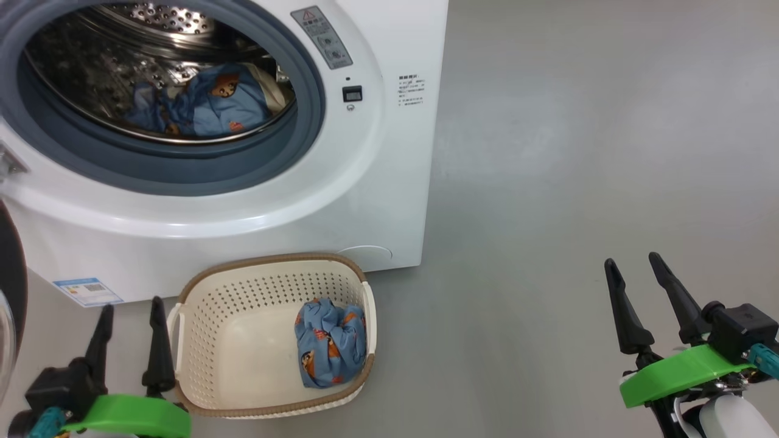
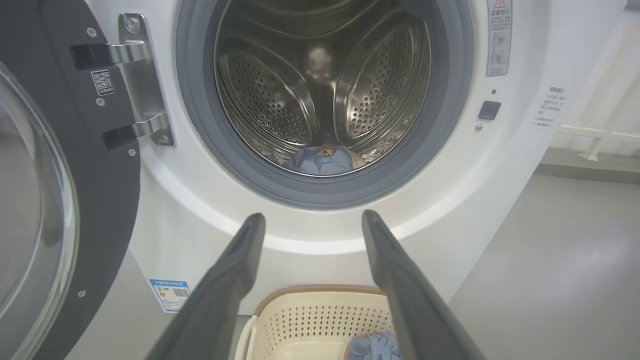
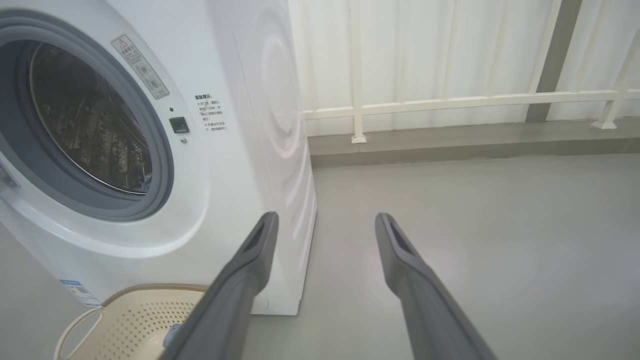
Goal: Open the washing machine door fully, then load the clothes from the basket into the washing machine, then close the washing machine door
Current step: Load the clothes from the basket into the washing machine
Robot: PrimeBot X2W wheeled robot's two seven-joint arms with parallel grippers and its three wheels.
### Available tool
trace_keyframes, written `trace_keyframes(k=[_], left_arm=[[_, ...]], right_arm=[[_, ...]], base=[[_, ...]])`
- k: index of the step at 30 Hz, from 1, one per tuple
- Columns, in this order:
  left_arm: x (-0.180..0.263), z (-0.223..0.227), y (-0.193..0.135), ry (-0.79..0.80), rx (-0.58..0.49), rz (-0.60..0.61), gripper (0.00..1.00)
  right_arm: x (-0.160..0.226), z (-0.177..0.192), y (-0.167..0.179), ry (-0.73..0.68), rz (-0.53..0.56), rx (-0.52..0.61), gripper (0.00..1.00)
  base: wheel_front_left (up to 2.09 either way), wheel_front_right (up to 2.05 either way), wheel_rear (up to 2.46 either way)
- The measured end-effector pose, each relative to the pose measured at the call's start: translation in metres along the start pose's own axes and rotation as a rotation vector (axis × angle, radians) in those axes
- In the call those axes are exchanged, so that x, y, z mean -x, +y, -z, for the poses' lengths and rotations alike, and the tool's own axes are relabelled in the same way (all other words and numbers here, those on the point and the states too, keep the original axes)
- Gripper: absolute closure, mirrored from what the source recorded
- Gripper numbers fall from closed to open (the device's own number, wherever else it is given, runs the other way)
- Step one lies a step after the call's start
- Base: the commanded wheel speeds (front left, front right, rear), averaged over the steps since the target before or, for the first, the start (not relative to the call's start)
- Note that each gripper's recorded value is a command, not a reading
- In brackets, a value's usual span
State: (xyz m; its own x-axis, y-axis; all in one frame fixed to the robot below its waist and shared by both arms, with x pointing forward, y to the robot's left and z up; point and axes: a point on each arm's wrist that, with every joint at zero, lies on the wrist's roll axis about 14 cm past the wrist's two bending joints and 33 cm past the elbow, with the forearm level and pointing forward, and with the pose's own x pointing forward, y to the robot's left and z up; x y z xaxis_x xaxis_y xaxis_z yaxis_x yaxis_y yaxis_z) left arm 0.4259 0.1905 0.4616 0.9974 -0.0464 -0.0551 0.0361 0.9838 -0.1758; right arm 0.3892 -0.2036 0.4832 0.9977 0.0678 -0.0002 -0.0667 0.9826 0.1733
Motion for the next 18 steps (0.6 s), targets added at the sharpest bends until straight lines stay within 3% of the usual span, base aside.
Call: trace_keyframes(k=[18], left_arm=[[0.019, 0.0, 0.003, -0.004, -0.004, -0.014, 0.0]], right_arm=[[0.004, -0.002, 0.001, -0.008, 0.0, -0.003, 0.0]], base=[[0.0, 0.0, 0.0]])
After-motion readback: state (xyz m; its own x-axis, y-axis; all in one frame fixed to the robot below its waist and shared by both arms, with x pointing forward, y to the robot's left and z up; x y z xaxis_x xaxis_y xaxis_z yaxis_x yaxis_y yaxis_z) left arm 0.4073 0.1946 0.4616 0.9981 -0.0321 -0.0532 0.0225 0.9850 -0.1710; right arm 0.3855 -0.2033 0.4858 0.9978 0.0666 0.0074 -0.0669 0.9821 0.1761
